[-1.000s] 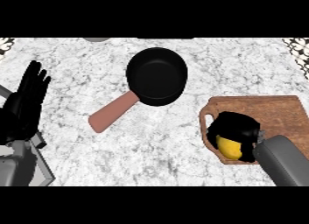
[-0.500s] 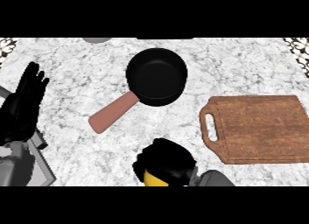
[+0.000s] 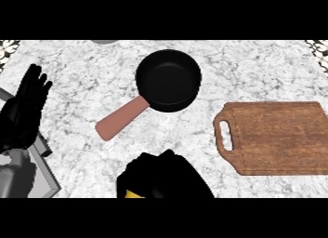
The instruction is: Pick the lemon from the cutting board and place it in the pot
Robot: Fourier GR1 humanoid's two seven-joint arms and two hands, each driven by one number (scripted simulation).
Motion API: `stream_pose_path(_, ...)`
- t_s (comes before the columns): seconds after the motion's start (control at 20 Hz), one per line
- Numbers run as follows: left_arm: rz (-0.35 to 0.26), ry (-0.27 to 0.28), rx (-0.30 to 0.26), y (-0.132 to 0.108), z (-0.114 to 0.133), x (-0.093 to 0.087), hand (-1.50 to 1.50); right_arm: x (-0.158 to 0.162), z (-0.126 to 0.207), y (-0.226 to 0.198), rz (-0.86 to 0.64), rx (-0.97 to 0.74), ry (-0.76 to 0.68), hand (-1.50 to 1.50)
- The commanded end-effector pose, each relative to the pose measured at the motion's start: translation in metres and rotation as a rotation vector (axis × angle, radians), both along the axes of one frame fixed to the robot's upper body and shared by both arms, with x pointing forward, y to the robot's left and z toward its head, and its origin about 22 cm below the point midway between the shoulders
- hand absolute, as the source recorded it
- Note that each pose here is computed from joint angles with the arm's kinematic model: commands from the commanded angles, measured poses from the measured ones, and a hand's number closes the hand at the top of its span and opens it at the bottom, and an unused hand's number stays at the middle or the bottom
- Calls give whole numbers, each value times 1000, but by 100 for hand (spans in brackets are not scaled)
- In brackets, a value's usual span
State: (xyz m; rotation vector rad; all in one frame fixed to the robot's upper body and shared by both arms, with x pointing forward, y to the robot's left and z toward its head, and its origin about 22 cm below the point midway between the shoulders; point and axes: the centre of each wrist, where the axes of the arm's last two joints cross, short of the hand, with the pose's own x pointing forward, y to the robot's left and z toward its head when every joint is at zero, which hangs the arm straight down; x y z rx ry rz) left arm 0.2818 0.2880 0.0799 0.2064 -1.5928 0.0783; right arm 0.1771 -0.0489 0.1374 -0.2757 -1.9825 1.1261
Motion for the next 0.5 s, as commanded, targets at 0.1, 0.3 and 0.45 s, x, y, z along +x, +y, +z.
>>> stream_pose_path(0.1, -22, -7, 8, -11, 6, 14, 0, 0, 53, 11, -206, 141, -54, 150)
stream_pose_path(0.3, -6, -19, 7, -1, -9, -3, 0, 16, 74, 26, -254, 143, -21, 150)
stream_pose_path(0.45, -9, -25, 10, -25, -4, -16, 0, 45, 82, 21, -245, 203, 17, 150)
